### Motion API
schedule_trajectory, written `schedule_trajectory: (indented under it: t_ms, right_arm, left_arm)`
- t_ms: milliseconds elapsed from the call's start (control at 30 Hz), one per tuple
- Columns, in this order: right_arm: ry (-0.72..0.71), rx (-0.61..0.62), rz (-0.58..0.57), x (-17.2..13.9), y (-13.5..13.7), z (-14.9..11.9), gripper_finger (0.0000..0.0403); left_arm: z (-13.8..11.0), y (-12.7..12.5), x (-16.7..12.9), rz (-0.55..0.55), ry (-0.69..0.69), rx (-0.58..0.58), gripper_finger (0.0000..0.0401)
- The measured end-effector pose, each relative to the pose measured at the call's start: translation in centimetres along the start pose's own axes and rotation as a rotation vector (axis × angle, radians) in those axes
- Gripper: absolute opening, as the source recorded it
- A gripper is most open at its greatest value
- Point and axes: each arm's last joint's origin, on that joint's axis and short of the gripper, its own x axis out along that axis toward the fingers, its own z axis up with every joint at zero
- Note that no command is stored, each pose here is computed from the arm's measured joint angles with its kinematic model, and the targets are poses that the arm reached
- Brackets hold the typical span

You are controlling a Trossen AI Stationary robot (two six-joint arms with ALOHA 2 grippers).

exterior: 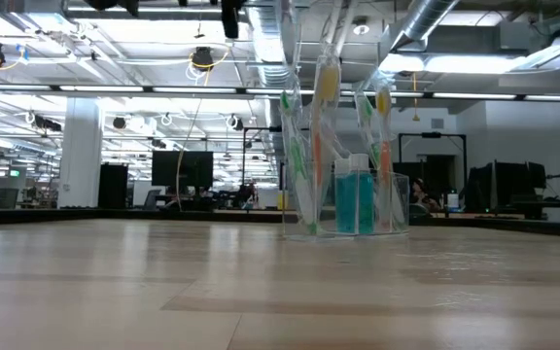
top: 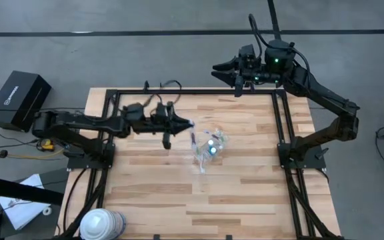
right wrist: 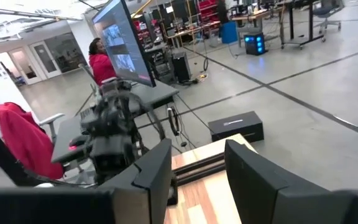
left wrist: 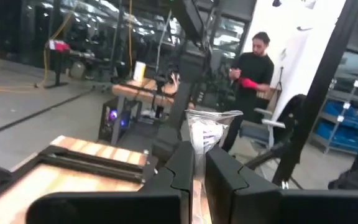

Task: Pick & Place toothbrushing station
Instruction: Put the purple toothbrush into the transparent organizer

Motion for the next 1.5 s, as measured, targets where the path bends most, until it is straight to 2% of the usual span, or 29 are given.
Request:
schedule_trajectory:
  t_ms: [300, 633, 967, 1300, 1500]
  right_arm:
    - [0.052, 0.031, 0.036, 0.0, 0.0, -0.4, 0.0137]
    - [0.101, 0.038, 0.089, 0.2, 1.1, -1.0, 0.0133]
    - [0.112, 0.026, 0.125, 0.4, 2.0, -1.3, 0.0131]
    - [0.127, 0.023, 0.146, 0.5, 2.6, -1.5, 0.0128]
    - [0.154, 0.031, 0.139, 0.4, 2.6, -1.8, 0.0127]
  left_arm:
    - [-4.6, -0.3, 3.3, -0.024, 0.019, 0.017, 0.0008]
    - [-7.0, 0.6, 4.4, -0.004, 0.071, 0.125, 0.0008]
    - [-9.7, 1.7, 5.3, 0.011, 0.147, 0.176, 0.0008]
    - [-12.6, 2.2, 6.3, -0.017, 0.166, 0.143, 0.0008]
    - [-14.4, 2.4, 6.6, -0.037, 0.193, 0.070, 0.0008]
